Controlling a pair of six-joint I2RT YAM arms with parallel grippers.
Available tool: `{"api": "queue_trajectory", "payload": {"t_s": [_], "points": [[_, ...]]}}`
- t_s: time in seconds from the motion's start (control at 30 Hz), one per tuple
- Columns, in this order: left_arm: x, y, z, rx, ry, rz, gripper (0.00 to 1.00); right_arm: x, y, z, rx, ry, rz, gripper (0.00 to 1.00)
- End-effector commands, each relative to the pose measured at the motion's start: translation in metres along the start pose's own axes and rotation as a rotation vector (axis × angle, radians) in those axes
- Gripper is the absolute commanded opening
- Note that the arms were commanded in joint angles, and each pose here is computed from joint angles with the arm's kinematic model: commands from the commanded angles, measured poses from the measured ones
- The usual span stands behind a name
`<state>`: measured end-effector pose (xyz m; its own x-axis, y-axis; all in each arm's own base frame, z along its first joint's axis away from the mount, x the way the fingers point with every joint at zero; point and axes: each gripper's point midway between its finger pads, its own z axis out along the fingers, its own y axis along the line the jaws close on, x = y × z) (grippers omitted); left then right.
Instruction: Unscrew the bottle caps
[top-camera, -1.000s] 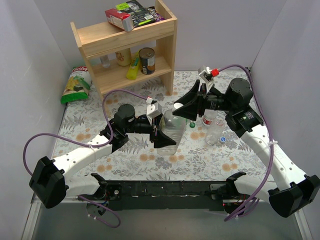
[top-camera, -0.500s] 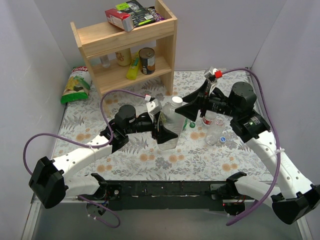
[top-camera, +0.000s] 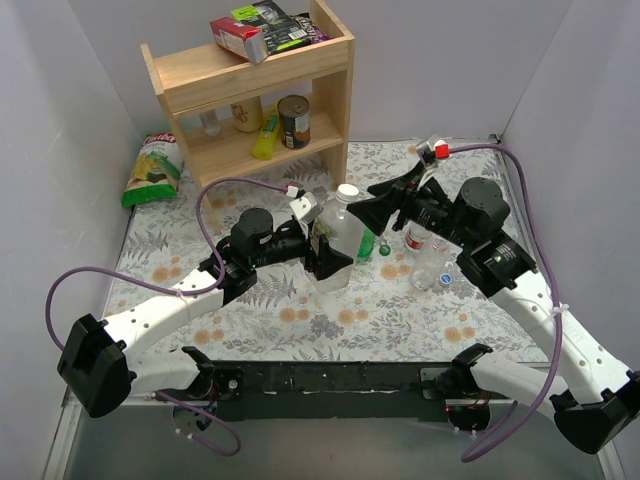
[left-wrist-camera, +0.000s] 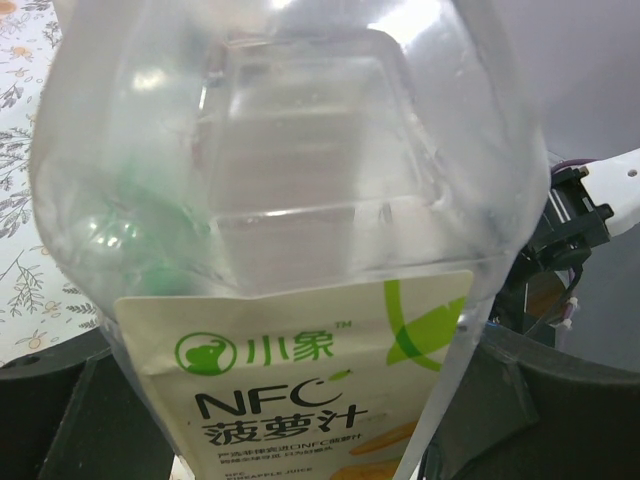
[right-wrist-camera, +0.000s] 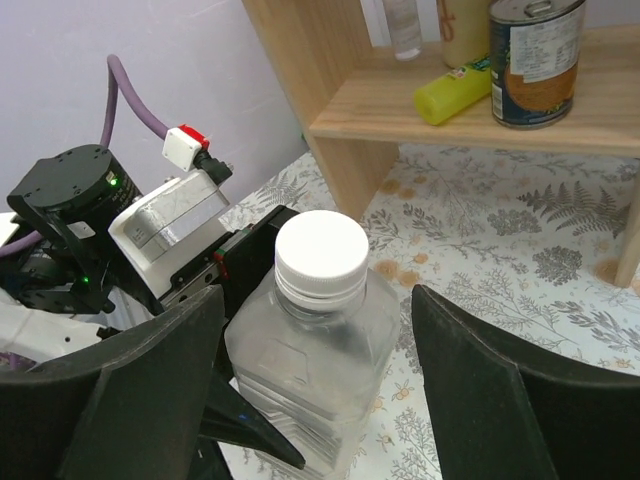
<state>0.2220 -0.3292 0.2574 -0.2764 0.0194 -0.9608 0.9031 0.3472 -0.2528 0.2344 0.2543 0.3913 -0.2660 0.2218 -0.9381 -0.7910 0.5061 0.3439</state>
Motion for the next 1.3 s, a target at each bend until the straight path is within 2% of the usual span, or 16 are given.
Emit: {"api": "queue_trajectory", "payload": {"t_s": [0.0,0.1,0.57,0.83,0.87,0.9,1.0,1.07,1.17,1.27], "points": [[-0.033,-0.004,-0.002,-0.012,-0.076,0.051,0.31,-0.021,0.006,0.013,0.006,-0.095,-0.002,0.81],[-0.034,-0.003,-0.003,-0.012,-0.076,0.052,0.31,-0.022,0.010,0.017,-0.005,-0.097,0.001,0.76],[-0.030,-0.005,-0.001,-0.002,-0.063,0.055,0.31,-0.015,0.010,0.027,-0.027,-0.084,-0.005,0.63],[-0.029,-0.007,0.000,0.007,-0.056,0.067,0.31,-0.012,0.009,0.028,-0.029,-0.081,-0.010,0.47],[-0.029,-0.008,0.000,0.010,-0.056,0.069,0.31,-0.013,0.010,0.028,-0.031,-0.082,-0.010,0.44],[-0.029,-0.008,0.000,0.011,-0.055,0.071,0.31,-0.013,0.009,0.028,-0.030,-0.080,-0.012,0.37],[-0.031,-0.017,-0.002,0.053,-0.064,0.082,0.31,-0.011,0.011,0.027,-0.040,-0.071,-0.019,0.24],[-0.033,-0.027,-0.005,0.107,-0.069,0.091,0.31,-0.011,0.014,0.023,-0.049,-0.060,-0.042,0.19],[-0.036,-0.042,-0.008,0.186,-0.080,0.102,0.31,-0.009,0.018,0.017,-0.085,-0.027,-0.078,0.14],[-0.037,-0.068,-0.018,0.331,-0.095,0.128,0.31,-0.006,0.027,0.009,-0.167,0.002,-0.103,0.12]]}}
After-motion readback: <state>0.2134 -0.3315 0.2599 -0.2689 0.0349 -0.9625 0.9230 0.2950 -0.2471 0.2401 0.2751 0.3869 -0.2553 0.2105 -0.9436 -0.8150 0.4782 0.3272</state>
